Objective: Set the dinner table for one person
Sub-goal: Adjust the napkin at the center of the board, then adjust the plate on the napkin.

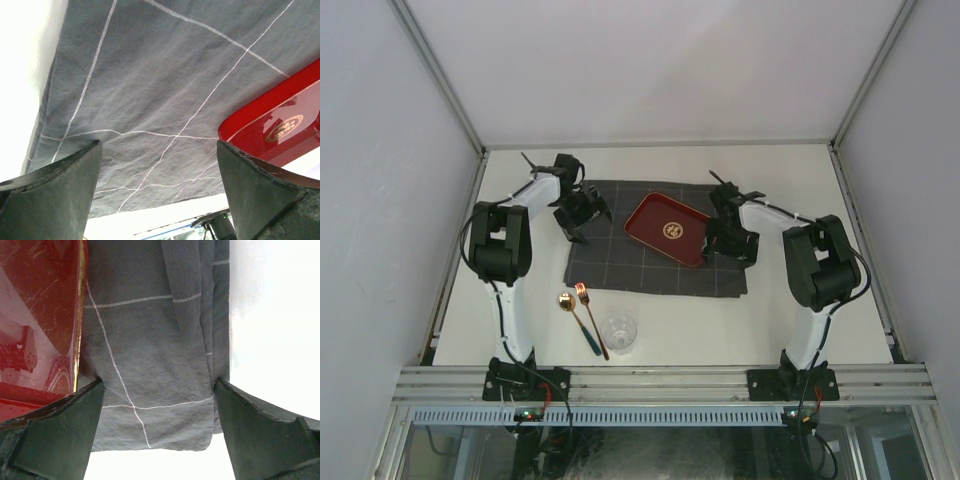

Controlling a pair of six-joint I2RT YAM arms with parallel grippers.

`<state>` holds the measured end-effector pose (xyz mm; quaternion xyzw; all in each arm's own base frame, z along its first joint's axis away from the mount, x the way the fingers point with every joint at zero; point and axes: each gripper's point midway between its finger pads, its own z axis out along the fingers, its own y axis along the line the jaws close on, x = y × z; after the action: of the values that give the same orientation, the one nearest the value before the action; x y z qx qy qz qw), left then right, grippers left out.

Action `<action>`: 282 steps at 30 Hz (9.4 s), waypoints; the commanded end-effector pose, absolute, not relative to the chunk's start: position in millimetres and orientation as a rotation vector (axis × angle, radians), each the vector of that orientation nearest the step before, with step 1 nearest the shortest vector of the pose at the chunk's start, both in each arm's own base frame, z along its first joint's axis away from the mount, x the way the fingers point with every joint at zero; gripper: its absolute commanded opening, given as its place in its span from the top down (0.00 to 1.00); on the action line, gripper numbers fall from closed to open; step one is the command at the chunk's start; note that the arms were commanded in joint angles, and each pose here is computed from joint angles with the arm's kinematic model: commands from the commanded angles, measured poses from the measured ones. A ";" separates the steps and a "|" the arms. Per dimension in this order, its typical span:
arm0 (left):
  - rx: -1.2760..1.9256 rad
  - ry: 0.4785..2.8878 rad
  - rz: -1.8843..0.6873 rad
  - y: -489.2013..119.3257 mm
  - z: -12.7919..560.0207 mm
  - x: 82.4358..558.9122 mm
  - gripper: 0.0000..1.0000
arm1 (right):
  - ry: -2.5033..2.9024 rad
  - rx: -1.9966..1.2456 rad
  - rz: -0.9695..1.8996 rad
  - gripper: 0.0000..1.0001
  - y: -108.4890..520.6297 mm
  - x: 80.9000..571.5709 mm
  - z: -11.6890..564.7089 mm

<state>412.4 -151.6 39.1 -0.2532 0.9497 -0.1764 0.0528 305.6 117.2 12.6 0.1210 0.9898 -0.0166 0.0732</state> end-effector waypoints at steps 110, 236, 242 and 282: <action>0.215 2.919 -0.296 -221.7 87.7 432.5 0.19 | 2.832 0.370 0.200 0.11 157.6 350.7 38.2; 0.250 3.015 -0.150 -228.6 35.1 307.6 1.00 | 2.913 0.118 0.203 1.00 197.0 412.9 36.1; 0.251 3.009 -0.150 -228.2 36.6 308.0 1.00 | 2.920 0.093 0.201 1.00 205.1 411.8 35.5; 0.203 2.977 -0.112 -215.9 33.2 301.6 0.76 | 2.917 0.041 0.163 0.89 226.9 400.4 39.8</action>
<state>321.0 -196.4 21.4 0.0214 0.9960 -0.0054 0.0864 380.3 197.0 21.9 0.0017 0.9988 0.0106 0.0476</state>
